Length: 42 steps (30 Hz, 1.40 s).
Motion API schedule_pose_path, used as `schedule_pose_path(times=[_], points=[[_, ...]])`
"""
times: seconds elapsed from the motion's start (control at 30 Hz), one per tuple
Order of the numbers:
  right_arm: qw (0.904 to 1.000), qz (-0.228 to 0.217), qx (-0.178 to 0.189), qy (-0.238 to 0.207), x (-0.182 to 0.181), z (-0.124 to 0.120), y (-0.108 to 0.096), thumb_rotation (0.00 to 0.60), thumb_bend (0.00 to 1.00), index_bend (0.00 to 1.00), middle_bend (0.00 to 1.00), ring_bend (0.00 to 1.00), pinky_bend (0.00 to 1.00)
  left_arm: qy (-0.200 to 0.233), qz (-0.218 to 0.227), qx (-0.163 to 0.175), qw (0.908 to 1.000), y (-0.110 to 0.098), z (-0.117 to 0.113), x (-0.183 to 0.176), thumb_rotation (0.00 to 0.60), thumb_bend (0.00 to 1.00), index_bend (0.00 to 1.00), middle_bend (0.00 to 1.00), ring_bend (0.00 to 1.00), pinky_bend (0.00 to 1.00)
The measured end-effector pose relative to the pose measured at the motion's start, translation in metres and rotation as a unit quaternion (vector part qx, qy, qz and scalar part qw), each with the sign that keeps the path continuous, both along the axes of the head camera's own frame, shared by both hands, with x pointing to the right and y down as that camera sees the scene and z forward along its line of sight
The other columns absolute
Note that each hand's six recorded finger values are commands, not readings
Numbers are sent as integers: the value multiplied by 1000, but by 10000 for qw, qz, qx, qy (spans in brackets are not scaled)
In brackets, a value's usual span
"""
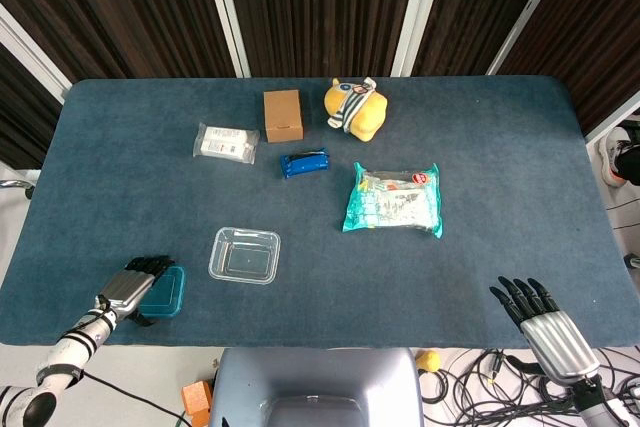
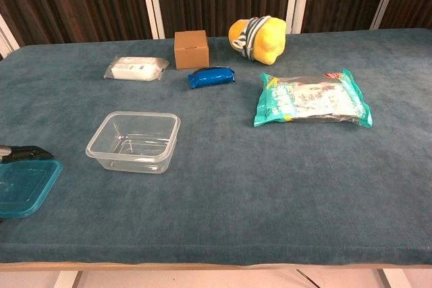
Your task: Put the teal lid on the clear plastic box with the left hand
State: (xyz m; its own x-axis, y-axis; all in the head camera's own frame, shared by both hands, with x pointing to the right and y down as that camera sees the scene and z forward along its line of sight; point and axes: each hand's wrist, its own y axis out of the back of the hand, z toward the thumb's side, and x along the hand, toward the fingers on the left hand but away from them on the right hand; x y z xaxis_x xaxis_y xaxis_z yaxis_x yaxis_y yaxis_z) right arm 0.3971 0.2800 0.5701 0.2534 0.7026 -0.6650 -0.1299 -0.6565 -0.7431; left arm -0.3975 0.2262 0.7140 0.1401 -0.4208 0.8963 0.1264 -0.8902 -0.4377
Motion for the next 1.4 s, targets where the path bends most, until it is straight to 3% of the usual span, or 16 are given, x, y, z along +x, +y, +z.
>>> schedule_pose_path(times=[0.27,0.37,0.43,0.47,0.53,0.63,0.73,0.93,1.2,1.4], points=[[10000,7,4,-2,1,-1,0,600,26,0,0,0,0,-131,57,-35,9999,2,11,-4,600,182,0,30,13,5],[10000,15,10,-7,2,-2,0,600,26,0,0,0,0,-180,78,-39,9998,4,15,-5,600,183,0,137,98,36],[10000,10,1,0,2,-1,0,600,26,0,0,0,0,-197,70,-32,9998,5,18,-6,600,191,37,268,213,89],[10000,9,-2,1,1,-1,0,600,26,0,0,0,0,-200,67,-18,9998,5,19,-6,600,196,70,320,259,115],[10000,7,-2,1,1,-1,0,600,26,0,0,0,0,-198,51,36,9998,5,21,-7,600,206,242,520,436,258],[10000,8,-8,3,1,0,0,600,26,0,0,0,0,-198,21,180,9996,4,21,-9,600,234,520,784,708,546],[10000,2,-10,3,1,0,0,600,26,0,0,0,0,-204,-34,398,9990,0,18,-13,600,262,660,904,844,705],[10000,-14,-7,-16,0,-1,1,600,26,0,0,0,0,-225,-198,854,9959,-9,0,-29,600,291,753,992,936,809],[10000,-45,-30,-5,-2,1,2,600,26,0,0,0,0,-95,-323,1379,9899,-24,-44,-35,600,290,773,1000,943,809],[10000,-80,-53,-15,-3,2,3,600,26,0,0,0,0,263,-360,1587,9863,-40,-72,-16,600,290,762,993,926,788]])
